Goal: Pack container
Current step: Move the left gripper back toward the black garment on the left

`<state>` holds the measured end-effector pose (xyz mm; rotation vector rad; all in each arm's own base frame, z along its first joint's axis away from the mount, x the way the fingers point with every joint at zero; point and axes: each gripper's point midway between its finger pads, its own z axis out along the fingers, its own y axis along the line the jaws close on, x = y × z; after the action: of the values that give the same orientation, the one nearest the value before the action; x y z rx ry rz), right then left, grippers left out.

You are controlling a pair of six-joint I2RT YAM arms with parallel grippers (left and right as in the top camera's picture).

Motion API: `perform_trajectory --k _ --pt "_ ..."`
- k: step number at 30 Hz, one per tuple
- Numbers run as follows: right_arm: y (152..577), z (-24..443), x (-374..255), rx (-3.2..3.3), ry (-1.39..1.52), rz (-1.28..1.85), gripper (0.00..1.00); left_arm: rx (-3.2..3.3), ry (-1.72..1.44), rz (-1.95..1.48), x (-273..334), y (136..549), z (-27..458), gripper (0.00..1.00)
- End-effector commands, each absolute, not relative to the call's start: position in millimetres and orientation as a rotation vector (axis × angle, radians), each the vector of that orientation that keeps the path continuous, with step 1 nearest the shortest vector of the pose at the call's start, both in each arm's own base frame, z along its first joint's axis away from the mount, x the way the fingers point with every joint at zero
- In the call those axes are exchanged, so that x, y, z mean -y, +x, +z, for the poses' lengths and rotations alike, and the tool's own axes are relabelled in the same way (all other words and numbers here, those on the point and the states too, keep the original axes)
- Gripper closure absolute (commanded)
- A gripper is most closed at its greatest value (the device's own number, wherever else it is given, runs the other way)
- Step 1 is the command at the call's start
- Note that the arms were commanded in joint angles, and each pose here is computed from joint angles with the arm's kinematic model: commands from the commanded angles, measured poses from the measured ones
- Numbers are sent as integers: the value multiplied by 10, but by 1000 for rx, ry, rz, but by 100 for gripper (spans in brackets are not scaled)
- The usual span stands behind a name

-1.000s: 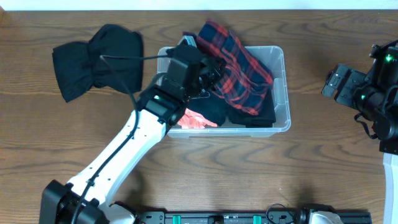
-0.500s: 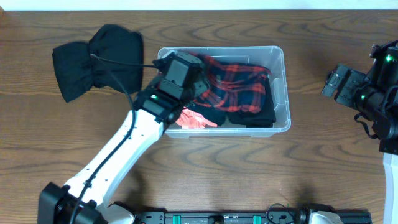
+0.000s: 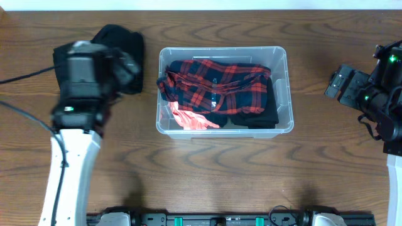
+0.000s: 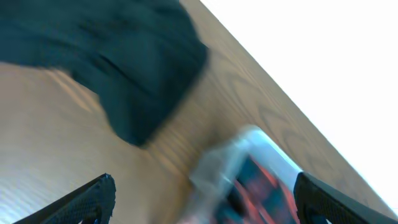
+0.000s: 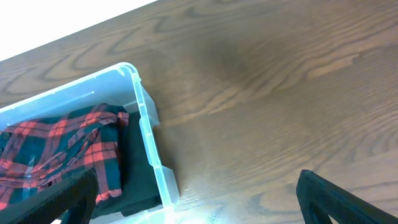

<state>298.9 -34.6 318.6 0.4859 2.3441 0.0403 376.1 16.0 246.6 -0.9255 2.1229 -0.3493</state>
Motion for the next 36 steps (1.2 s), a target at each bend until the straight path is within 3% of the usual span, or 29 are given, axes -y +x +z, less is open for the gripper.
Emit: perform_trajectory --k 1,3,8,13,19,26,36 --pt "2988 3210 364 -2338 487 36 1 -2165 -913 -427 -496 3808 2355 8" --pt "2988 3210 364 -2338 487 35 1 -2184 -810 -592 -504 3893 2346 10" --pt "2988 3210 364 -2338 487 36 1 -2155 -441 -1029 21 3974 2580 40" --pt "2988 3210 364 -2338 487 36 1 -2195 -73 -1000 643 3895 2605 49" --pt "2988 3210 364 -2338 487 35 1 -2455 26 -445 1025 3817 1964 49" --pt "2988 3210 364 -2338 487 36 1 -2540 -12 -65 1145 3928 1411 49" --pt "2988 3210 364 -2338 487 36 1 -2756 -19 -50 1241 3918 502 51"
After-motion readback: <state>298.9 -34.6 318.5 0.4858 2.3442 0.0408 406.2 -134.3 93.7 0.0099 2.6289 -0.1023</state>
